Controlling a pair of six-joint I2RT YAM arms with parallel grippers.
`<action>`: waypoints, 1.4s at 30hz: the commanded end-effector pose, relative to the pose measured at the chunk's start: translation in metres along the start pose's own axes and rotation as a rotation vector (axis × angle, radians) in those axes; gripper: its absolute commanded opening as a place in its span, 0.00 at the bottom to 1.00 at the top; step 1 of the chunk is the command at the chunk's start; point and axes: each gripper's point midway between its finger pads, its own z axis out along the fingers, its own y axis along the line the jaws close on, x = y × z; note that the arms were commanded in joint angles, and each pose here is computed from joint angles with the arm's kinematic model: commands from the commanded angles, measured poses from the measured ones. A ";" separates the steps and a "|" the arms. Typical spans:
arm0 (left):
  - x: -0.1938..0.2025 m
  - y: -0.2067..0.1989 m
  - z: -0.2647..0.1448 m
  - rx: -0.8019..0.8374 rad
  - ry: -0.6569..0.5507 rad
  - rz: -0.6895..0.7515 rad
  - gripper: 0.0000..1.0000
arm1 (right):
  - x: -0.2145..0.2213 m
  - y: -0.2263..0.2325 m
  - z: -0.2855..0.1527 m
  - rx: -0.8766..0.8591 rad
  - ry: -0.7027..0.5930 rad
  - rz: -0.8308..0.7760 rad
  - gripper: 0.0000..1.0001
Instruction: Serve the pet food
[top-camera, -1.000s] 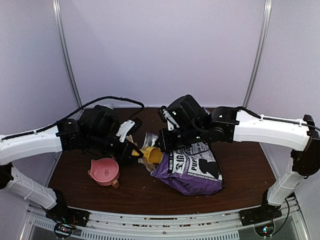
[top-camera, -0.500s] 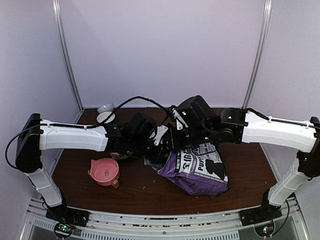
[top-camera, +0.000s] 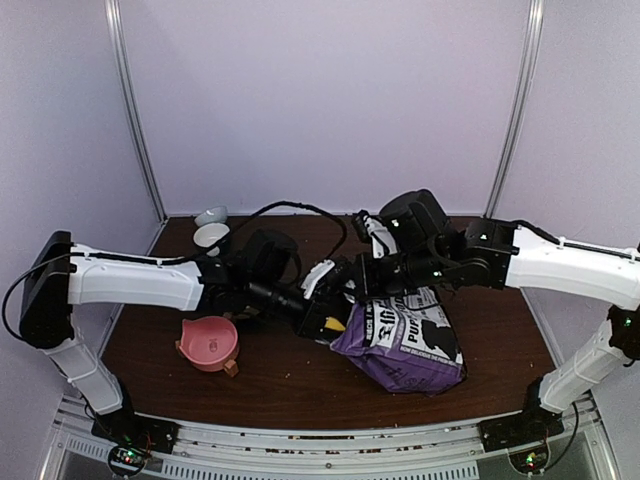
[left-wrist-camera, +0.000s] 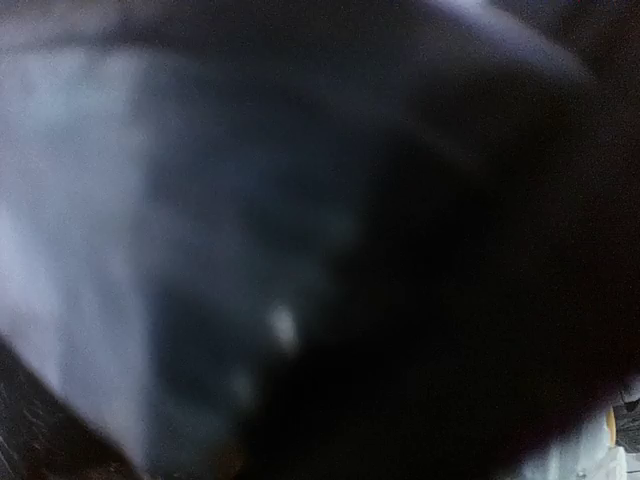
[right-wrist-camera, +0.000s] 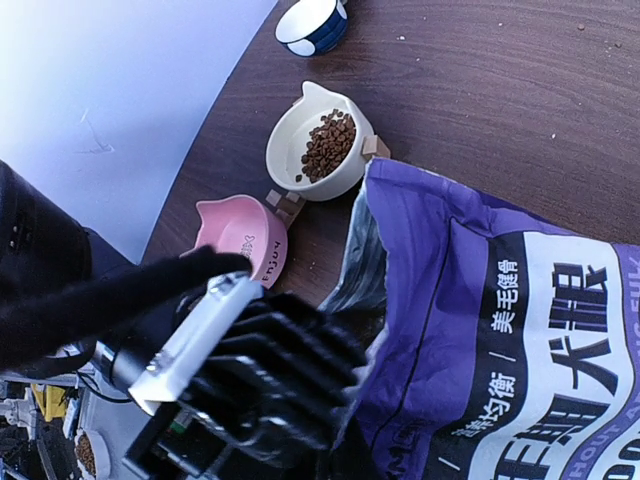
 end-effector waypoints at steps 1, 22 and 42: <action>-0.010 -0.032 -0.023 0.173 -0.072 -0.013 0.00 | -0.029 0.007 -0.023 -0.049 -0.119 0.025 0.00; -0.020 0.002 -0.135 0.139 -0.378 -0.494 0.00 | -0.039 -0.008 -0.041 -0.024 -0.168 0.050 0.00; -0.020 -0.017 -0.176 0.214 -0.466 -0.454 0.00 | -0.043 -0.011 -0.050 -0.032 -0.195 0.076 0.00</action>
